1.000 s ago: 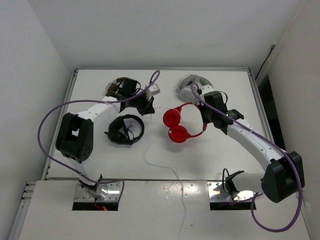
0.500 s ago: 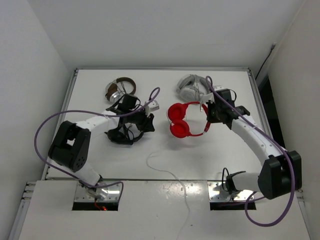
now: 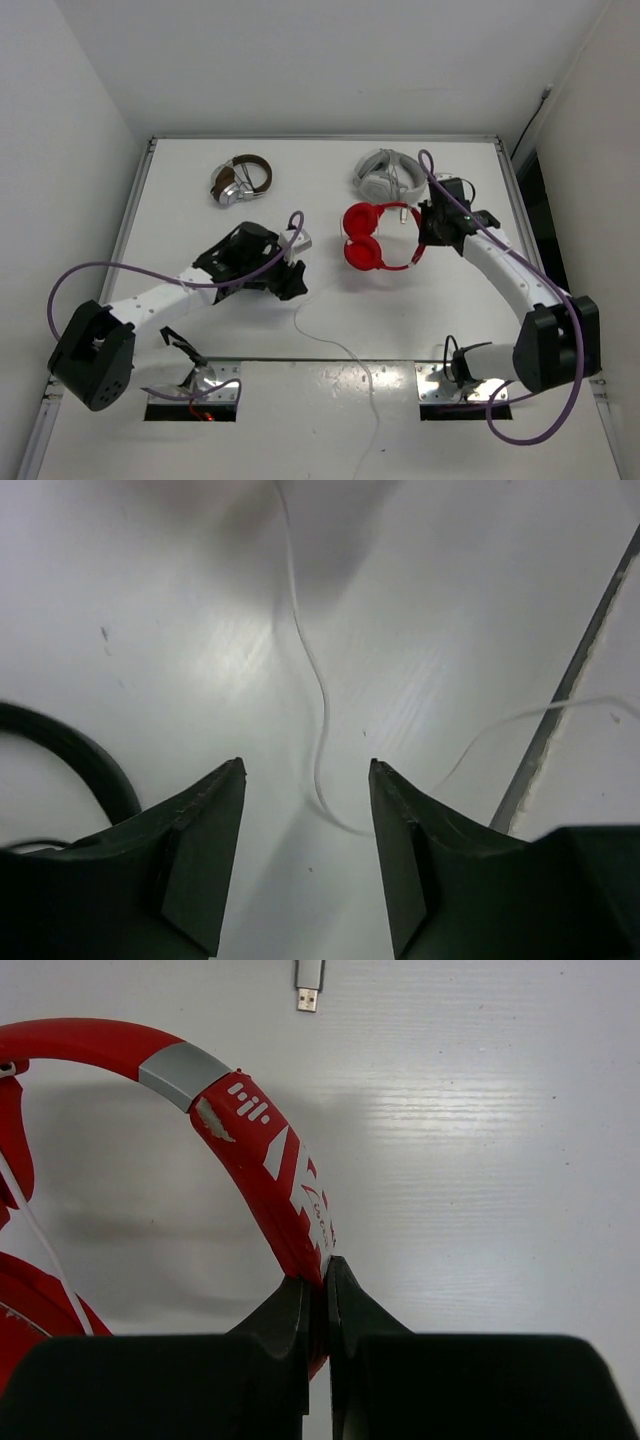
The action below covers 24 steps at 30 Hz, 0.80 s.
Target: Wrap the headphones
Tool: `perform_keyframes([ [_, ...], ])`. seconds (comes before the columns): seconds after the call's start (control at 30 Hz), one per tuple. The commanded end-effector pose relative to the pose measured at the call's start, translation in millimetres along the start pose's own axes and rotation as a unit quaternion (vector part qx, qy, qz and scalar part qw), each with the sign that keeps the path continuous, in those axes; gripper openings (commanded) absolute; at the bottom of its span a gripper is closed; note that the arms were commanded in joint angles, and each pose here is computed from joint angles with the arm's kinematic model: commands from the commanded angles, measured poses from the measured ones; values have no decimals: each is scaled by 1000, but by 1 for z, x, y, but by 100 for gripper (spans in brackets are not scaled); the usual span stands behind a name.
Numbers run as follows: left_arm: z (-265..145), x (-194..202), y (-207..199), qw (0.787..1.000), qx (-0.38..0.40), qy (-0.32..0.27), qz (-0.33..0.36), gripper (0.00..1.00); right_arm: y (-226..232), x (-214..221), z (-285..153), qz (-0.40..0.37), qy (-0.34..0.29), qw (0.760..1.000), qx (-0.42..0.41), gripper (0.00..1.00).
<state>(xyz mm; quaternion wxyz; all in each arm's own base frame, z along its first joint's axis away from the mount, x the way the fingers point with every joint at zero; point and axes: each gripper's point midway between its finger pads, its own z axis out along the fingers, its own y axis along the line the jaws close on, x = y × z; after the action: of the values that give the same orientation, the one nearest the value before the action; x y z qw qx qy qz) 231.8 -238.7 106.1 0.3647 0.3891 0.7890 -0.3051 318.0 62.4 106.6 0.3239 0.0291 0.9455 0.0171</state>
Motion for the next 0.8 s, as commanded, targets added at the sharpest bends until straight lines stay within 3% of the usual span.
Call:
perform_keyframes([
  [0.0, -2, 28, 0, 997, -36, 29, -55, 58, 2, -44, -8, 53, -62, 997, -10, 0],
  [0.23, 1, 56, -6, 987, -79, 63, -127, 59, -20, -48, -8, 99, -57, 993, 13, 0],
  [0.43, 17, 63, -13, 976, -63, 95, -186, 59, -29, -57, -14, 137, -69, 988, 8, 0],
  [0.77, 53, 7, -80, 968, 21, 75, -240, 66, -8, -103, -45, 140, -126, 982, -24, 0],
])
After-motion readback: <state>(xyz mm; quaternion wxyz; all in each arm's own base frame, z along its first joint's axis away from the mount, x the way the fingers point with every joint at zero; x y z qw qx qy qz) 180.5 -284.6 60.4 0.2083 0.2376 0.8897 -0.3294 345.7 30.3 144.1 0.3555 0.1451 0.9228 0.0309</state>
